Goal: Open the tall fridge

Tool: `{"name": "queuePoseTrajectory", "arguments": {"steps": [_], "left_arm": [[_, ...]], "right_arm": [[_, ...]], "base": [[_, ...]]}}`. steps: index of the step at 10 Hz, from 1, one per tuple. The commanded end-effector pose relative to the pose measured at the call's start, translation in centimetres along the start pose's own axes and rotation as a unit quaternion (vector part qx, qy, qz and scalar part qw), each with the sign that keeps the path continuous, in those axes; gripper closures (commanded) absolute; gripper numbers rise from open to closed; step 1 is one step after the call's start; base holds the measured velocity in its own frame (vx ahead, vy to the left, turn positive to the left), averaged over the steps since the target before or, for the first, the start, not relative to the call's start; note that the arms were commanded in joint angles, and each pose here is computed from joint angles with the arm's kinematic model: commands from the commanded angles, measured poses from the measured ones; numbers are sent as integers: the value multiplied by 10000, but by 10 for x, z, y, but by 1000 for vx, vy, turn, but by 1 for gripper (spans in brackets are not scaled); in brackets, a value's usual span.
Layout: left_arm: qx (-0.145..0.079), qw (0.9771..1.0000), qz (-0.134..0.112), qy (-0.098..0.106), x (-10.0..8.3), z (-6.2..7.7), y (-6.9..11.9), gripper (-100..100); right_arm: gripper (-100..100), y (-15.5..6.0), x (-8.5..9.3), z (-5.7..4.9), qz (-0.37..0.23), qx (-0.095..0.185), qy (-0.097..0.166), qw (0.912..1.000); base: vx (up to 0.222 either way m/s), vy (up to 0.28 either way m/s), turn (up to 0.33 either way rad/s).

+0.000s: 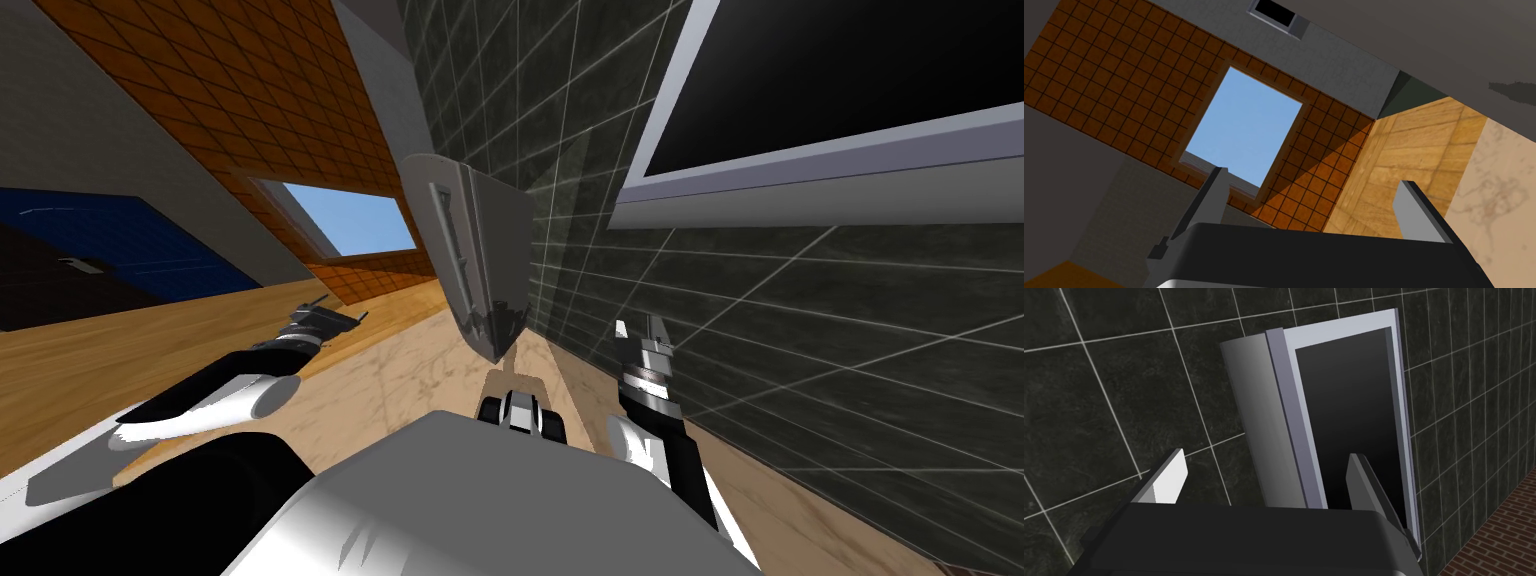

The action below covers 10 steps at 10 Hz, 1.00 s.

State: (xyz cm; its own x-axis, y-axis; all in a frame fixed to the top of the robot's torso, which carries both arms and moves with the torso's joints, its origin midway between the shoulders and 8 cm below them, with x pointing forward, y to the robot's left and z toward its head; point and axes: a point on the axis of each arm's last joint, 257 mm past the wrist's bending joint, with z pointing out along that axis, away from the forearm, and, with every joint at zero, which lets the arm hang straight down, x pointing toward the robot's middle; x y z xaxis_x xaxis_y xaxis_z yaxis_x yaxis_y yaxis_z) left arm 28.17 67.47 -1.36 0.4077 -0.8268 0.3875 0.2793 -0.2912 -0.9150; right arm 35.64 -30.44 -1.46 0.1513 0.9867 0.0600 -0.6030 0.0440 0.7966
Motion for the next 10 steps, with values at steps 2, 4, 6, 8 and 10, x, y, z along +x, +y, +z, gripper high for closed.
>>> {"name": "queuePoseTrajectory", "arguments": {"steps": [2, 4, 6, 8, 10], "left_arm": [[-16, 9989, -349, -302, -21, 5, -36, -100], [-36, 9964, -656, -536, -35, 10, -64, -100], [-92, 9929, -913, -754, -44, 14, -86, -100], [-85, 9901, -1129, -836, -47, 16, -99, -100], [-121, 9846, -1429, -997, -50, 19, -118, -100]], "right_arm": [[0, 0, 0, 0, 1, 1, 0, 10000], [0, 0, 0, 0, 0, 0, 0, 10000], [0, 0, 0, 0, 1, 0, 0, 10000], [0, 0, 0, 0, 1, 0, -1, 10000], [0, 0, 0, 0, 0, 0, 0, 10000]], "base": [[128, -158, -27], [123, -152, -38], [183, -226, -39], [166, -202, -21], [96, -128, -34]]}}
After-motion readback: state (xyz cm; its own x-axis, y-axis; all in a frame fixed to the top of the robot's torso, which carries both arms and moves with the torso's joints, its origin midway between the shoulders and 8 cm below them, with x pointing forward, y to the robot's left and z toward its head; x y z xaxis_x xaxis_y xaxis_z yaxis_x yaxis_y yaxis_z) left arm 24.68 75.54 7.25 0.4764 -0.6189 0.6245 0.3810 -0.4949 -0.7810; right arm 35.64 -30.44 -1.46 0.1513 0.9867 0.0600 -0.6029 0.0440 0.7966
